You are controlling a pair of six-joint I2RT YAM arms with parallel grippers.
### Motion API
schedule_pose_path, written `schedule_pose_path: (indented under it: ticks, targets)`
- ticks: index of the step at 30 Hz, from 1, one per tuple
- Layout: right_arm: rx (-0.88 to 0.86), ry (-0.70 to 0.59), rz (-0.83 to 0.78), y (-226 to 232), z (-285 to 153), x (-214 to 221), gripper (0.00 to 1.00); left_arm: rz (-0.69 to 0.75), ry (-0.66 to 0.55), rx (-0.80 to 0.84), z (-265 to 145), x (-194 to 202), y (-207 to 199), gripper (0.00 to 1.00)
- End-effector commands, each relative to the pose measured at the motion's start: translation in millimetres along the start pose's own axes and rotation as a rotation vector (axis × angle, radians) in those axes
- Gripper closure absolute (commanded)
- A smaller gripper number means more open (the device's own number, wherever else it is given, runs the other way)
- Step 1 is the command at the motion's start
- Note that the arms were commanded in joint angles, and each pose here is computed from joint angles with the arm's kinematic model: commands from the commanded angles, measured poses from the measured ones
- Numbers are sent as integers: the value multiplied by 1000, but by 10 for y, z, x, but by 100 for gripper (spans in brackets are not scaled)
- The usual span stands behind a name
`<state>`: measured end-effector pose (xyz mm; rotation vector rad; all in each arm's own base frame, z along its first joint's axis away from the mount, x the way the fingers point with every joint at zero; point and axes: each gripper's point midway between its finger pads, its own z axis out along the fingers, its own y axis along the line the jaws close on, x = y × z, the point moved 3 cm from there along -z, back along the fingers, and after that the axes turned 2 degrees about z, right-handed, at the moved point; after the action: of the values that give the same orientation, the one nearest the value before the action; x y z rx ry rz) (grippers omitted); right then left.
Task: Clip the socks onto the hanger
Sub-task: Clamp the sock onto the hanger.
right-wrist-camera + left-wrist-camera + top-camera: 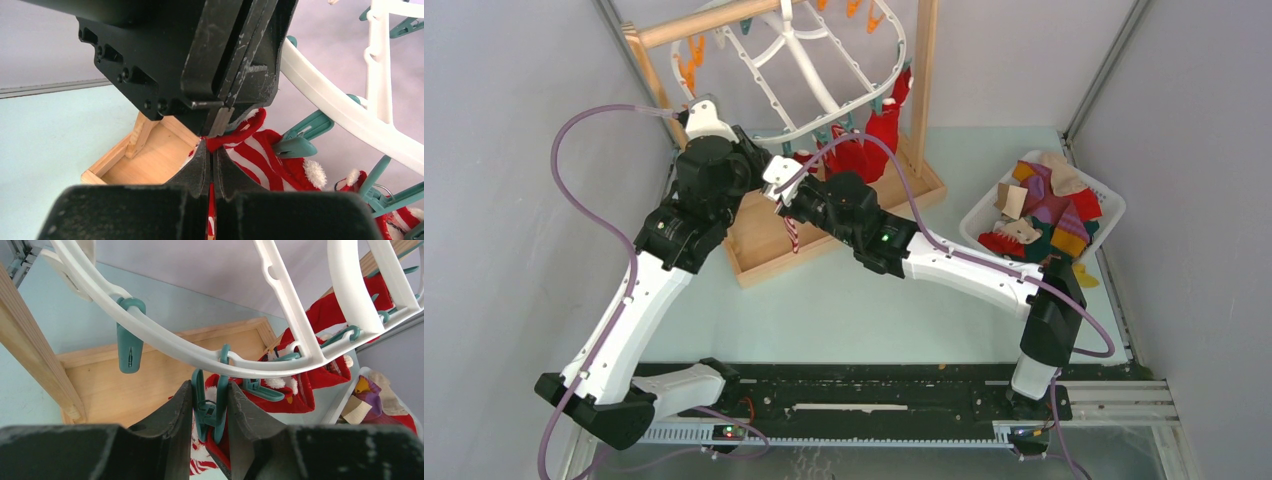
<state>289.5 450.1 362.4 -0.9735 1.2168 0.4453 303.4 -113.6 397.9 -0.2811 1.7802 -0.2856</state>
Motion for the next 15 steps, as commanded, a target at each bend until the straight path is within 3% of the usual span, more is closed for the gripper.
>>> schedule_pose_path:
  ticks: [1, 15]
  targets:
    - [48, -126, 26, -178, -6, -467, 100, -5, -11, 4, -27, -80, -16, 100]
    - [-20, -56, 37, -147, -15, -382, 100, 126, 7, 12, 16, -8, 25, 100]
